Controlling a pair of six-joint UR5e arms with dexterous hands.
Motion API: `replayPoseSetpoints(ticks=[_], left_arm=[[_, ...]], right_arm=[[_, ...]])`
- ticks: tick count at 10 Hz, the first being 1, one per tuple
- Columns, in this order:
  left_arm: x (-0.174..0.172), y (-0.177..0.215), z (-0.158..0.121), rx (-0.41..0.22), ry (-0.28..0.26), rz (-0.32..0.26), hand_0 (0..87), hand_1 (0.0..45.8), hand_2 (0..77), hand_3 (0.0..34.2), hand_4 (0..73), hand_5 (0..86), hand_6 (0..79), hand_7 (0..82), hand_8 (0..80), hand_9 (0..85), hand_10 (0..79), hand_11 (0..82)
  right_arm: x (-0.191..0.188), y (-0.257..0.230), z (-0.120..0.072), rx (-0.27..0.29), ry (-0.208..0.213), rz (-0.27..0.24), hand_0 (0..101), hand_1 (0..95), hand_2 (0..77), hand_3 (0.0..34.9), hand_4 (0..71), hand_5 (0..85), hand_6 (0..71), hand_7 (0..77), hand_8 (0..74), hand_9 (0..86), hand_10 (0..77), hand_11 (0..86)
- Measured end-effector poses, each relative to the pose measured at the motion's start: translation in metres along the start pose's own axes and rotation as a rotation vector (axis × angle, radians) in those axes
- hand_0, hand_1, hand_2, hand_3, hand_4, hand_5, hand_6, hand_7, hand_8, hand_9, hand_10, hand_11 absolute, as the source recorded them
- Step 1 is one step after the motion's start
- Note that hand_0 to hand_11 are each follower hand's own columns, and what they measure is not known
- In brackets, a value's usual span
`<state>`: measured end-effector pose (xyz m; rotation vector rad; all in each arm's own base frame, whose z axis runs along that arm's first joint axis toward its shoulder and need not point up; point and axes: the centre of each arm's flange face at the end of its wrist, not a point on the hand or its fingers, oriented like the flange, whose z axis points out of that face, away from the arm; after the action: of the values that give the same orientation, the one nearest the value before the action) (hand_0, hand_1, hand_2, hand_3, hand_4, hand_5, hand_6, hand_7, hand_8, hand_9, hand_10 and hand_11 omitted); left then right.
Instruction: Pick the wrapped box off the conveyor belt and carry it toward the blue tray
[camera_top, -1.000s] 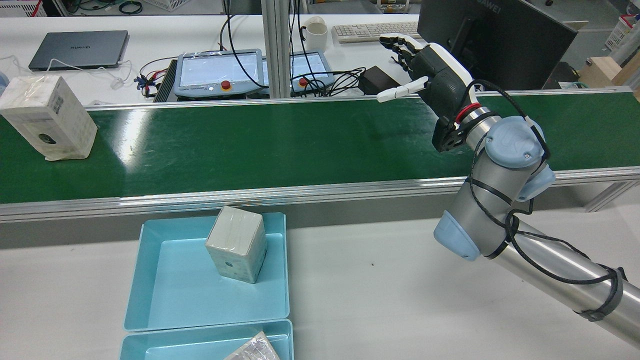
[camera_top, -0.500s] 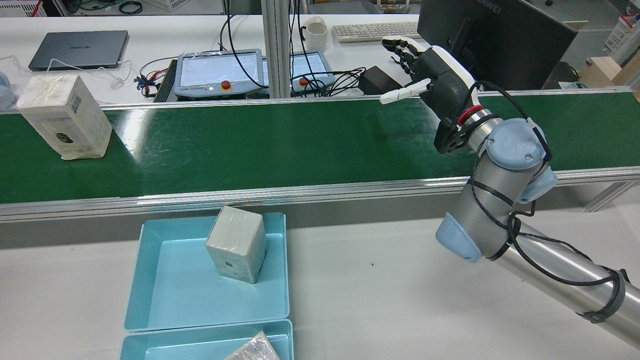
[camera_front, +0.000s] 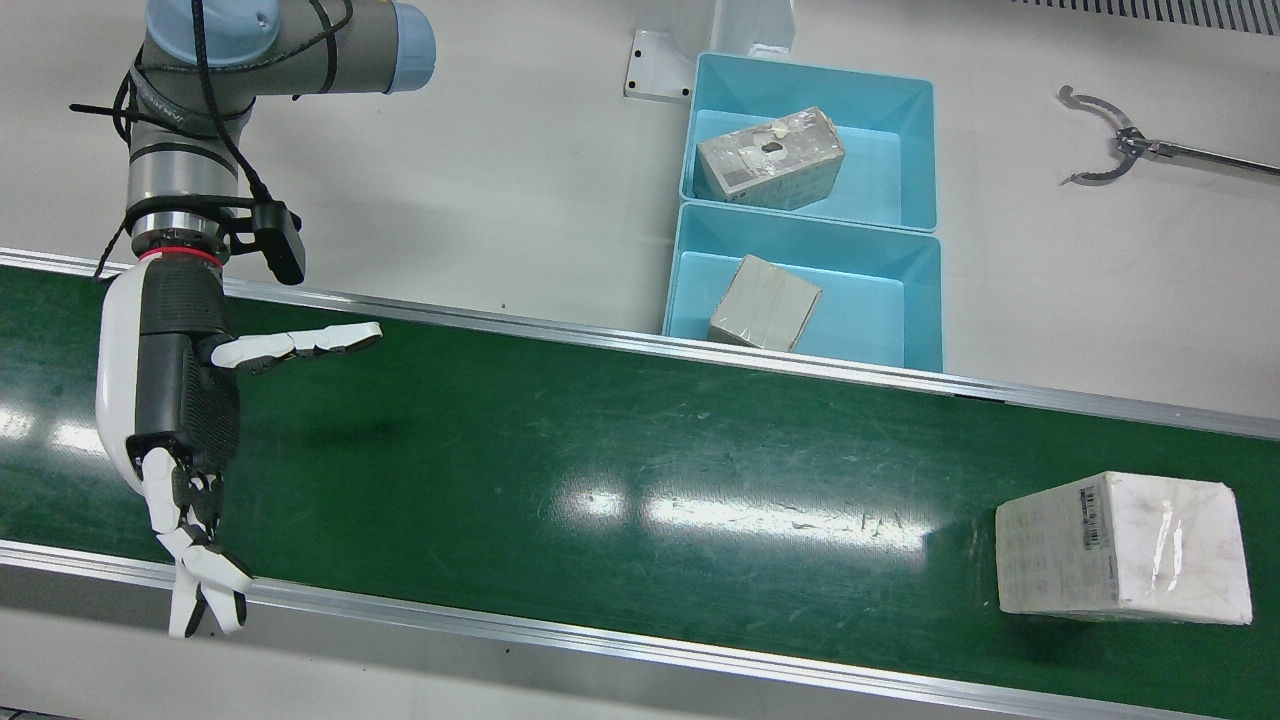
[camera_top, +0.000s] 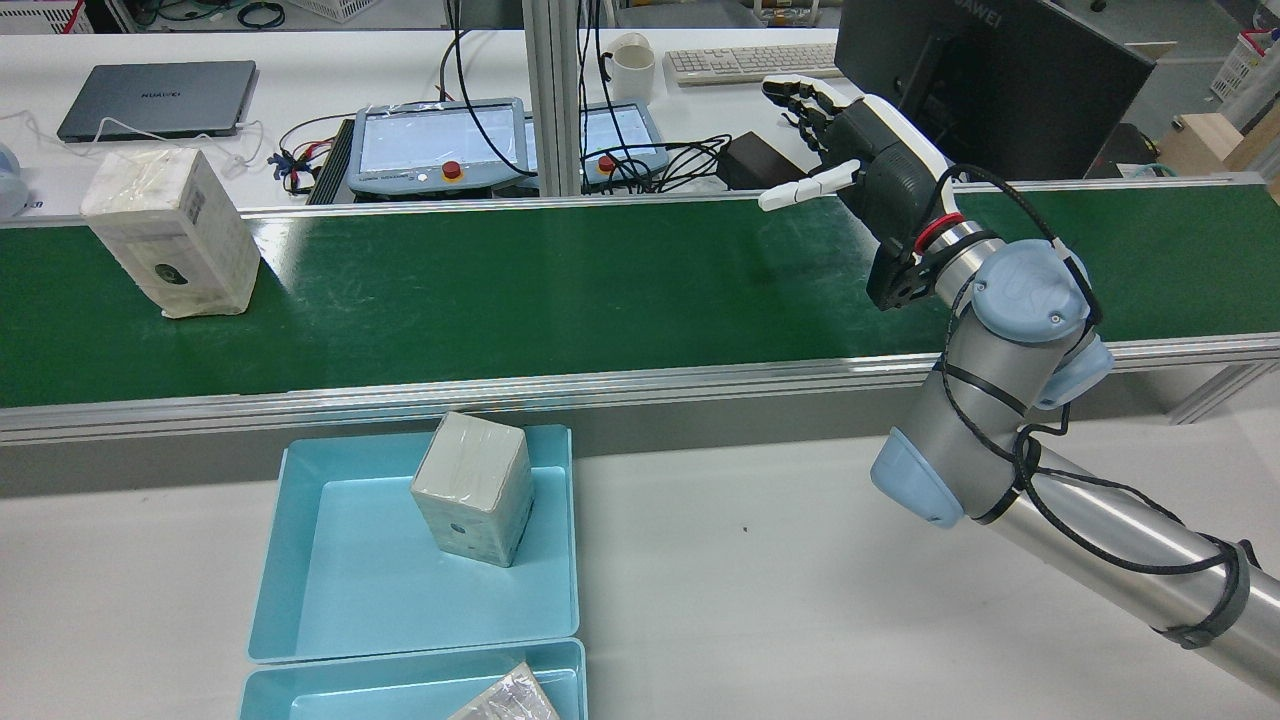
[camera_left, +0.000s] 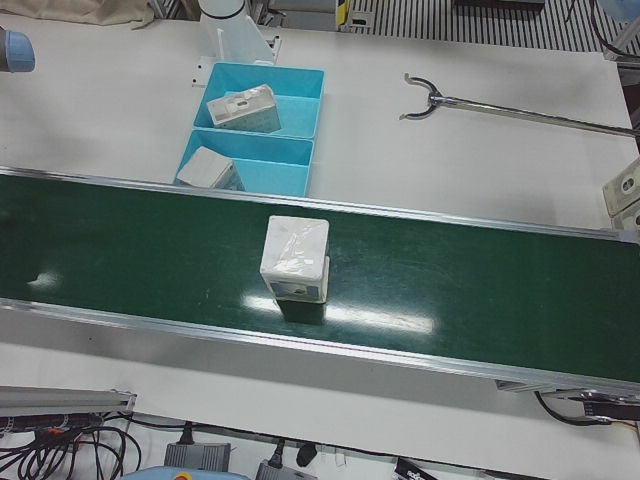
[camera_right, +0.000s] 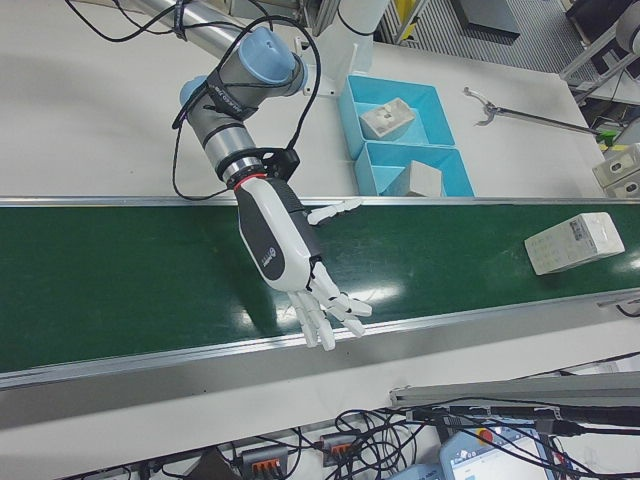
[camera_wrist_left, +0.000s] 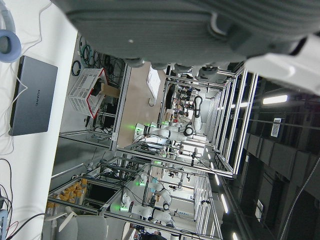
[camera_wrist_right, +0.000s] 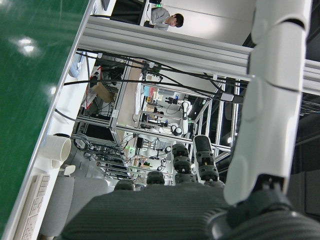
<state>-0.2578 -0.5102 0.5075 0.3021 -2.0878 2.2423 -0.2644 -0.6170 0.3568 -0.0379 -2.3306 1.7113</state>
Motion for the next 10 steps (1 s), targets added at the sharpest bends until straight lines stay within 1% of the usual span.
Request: replayPoseSetpoints(ticks=[2, 3, 4, 6, 8, 10], left_arm=[[0.0, 0.0, 0.0, 0.0, 0.0, 0.0, 0.0, 0.0, 0.5, 0.0, 0.0, 1.1, 0.0, 0.0, 0.5, 0.0, 0.5, 0.5], [0.0, 0.0, 0.0, 0.0, 0.0, 0.0, 0.0, 0.0, 0.5, 0.0, 0.0, 1.1, 0.0, 0.0, 0.5, 0.0, 0.5, 0.5], [0.0, 0.0, 0.0, 0.0, 0.0, 0.0, 0.0, 0.0, 0.5, 0.0, 0.0, 1.1, 0.0, 0.0, 0.5, 0.5, 0.5, 0.5], [0.0, 0.0, 0.0, 0.0, 0.0, 0.0, 0.0, 0.0, 0.5, 0.0, 0.0, 0.5, 0.0, 0.5, 0.5, 0.5, 0.5, 0.5], [0.0, 0.0, 0.0, 0.0, 0.0, 0.0, 0.0, 0.0, 0.5, 0.0, 0.0, 1.1, 0.0, 0.0, 0.5, 0.0, 0.5, 0.5], [0.0, 0.0, 0.0, 0.0, 0.0, 0.0, 0.0, 0.0, 0.5, 0.0, 0.0, 1.1, 0.0, 0.0, 0.5, 0.0, 0.0, 0.5]], right_arm=[[0.0046, 0.0001, 0.001, -0.021, 0.0, 0.01, 47, 10.9, 5.5, 6.4, 1.6, 24.5, 3.3, 3.8, 0.5, 1.6, 0.0, 1.1], [0.0065, -0.0008, 0.0009, -0.025, 0.001, 0.012, 47, 10.9, 5.5, 4.9, 1.6, 24.5, 3.3, 3.8, 1.6, 1.6, 0.0, 1.1], [0.0078, -0.0012, 0.0008, -0.027, 0.002, 0.013, 47, 10.9, 5.5, 5.0, 1.6, 24.5, 3.3, 3.8, 0.5, 1.6, 0.0, 1.1], [0.009, -0.0017, 0.0005, -0.028, 0.004, 0.013, 47, 10.4, 7.1, 4.8, 2.7, 24.5, 3.8, 3.8, 0.5, 1.6, 0.0, 1.1], [0.01, -0.0027, 0.0003, -0.026, 0.005, 0.013, 47, 10.4, 7.1, 4.4, 3.8, 25.1, 3.8, 3.8, 0.5, 1.6, 0.0, 1.1], [0.0111, -0.0031, 0.0002, -0.026, 0.007, 0.012, 47, 12.0, 8.2, 4.5, 3.8, 25.1, 3.8, 3.8, 0.5, 1.6, 0.0, 1.1]])
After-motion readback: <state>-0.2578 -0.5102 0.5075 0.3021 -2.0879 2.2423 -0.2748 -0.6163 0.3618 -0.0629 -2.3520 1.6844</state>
